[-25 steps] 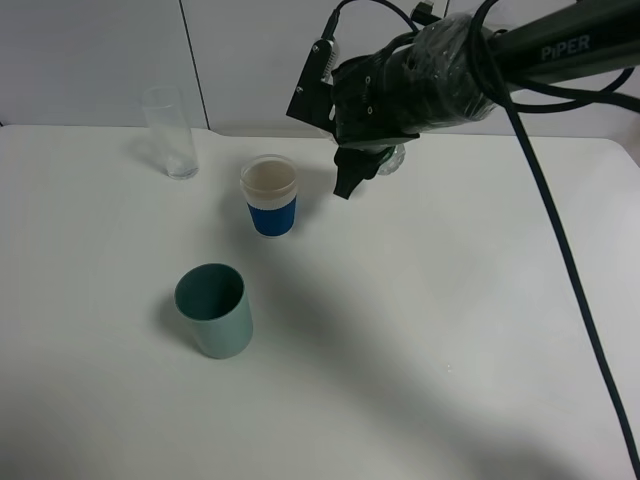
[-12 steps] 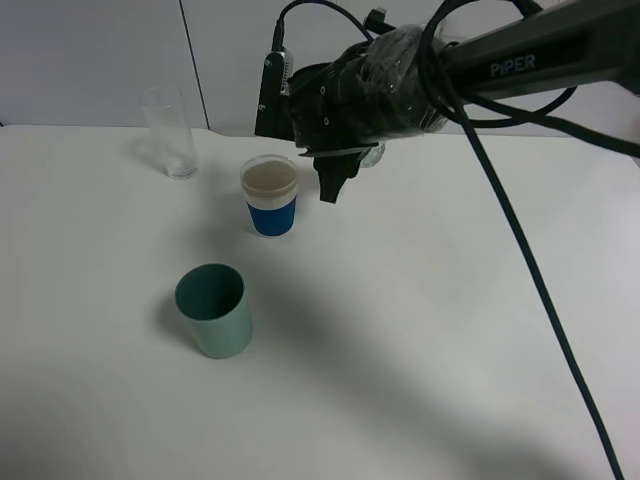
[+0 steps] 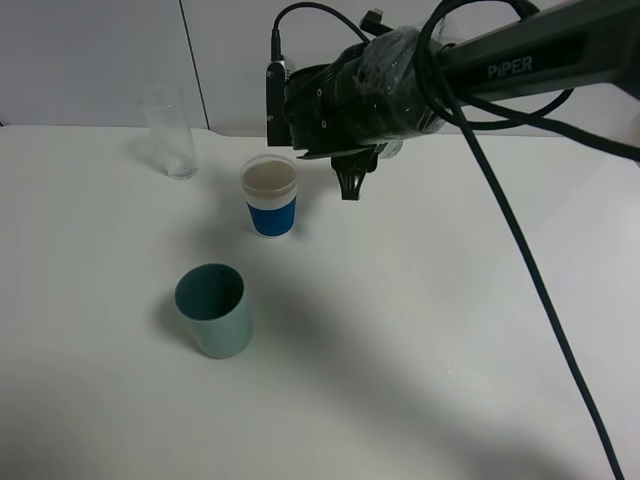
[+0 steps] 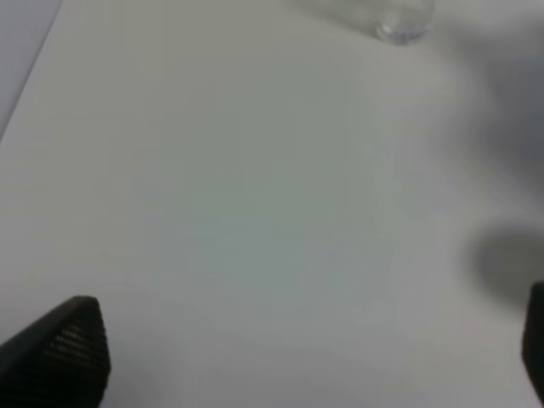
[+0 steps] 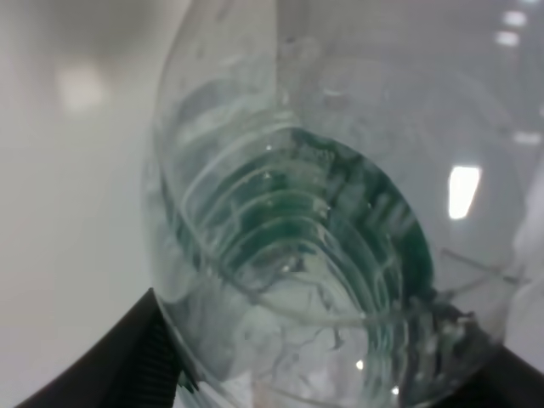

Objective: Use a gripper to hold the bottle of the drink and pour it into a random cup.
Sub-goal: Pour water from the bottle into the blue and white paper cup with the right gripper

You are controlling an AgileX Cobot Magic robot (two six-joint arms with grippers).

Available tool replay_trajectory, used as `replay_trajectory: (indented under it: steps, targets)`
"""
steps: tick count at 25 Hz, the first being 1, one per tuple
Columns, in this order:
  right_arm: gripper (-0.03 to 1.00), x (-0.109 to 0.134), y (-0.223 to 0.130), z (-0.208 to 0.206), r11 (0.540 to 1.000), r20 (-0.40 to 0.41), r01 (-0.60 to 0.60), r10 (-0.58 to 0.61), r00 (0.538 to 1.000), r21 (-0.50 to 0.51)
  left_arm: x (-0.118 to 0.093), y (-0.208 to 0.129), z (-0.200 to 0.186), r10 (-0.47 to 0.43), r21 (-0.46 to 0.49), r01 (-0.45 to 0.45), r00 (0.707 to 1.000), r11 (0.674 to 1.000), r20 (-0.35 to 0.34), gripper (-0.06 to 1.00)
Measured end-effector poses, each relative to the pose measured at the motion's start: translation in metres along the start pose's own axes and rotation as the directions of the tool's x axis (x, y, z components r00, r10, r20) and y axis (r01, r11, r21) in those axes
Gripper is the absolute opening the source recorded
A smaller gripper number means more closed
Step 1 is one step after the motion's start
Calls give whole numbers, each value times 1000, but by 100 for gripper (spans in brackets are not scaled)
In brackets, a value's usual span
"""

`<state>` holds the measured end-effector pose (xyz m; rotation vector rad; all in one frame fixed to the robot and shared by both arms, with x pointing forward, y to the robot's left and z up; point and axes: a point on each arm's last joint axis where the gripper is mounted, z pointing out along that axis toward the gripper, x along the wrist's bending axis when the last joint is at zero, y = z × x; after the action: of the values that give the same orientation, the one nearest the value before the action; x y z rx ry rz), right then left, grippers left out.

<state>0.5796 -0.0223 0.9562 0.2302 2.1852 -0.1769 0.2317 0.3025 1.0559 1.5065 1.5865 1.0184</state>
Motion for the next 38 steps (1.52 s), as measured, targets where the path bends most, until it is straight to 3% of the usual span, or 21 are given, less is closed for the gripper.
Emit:
replay_trajectory:
  steps: [7,12,38]
  targets:
    - [53,1,8,-8,998,50,63,-62,997,-29,0,0,0,0,0,0,1000,1000,0,98]
    - [53,-3,6,-9,992,95,126,-126,987,2,0,0,0,0,0,0,1000,1000,0,98]
    - [53,-12,10,-12,966,165,259,-258,952,19,0,0,0,0,0,0,1000,1000,0,98]
